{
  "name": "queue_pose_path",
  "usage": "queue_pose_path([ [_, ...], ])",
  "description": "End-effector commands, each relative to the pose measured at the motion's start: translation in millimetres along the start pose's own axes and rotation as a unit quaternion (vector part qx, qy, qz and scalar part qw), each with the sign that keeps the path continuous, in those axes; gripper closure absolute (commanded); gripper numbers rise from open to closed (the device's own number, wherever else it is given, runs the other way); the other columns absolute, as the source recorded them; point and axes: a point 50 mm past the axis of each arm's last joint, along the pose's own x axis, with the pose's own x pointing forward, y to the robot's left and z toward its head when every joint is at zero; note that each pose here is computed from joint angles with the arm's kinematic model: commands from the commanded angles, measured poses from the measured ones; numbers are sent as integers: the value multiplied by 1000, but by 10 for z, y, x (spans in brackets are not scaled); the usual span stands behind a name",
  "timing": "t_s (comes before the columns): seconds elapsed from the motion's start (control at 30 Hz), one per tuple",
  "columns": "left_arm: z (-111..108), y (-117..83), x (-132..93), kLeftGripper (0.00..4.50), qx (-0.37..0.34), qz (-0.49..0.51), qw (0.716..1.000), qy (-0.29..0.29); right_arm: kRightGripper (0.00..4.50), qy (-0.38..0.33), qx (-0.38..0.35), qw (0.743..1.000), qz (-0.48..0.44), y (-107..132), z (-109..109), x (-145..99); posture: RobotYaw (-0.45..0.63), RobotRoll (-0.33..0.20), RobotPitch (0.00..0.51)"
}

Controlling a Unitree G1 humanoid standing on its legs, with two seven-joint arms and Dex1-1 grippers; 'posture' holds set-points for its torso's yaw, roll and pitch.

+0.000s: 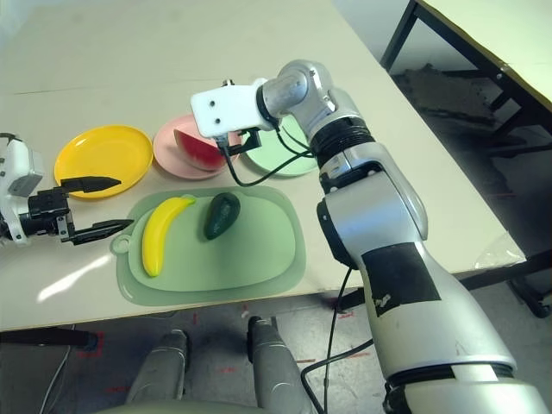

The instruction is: Place the fruits into color-matched plates.

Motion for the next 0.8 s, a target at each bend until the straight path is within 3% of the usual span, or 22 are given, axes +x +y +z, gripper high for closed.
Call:
queue_pose_path([
  [0.03,5,-22,-41,0,3,-29,1000,1,37,-35,-53,995,75,165,209,10,-16,0,197],
  [0.17,17,-26,-27,0,0,-45,999,7,37,-59,-67,991,96,301,415,46,-22,0,196],
  [0.3,102,-18,-14,0,-2,-58,998,-7,37,-60,-69,990,108,334,479,63,-19,0,196],
  [0.8,111,-105,-17,0,-6,-67,998,0,37,-33,-49,992,112,299,332,342,15,0,205],
])
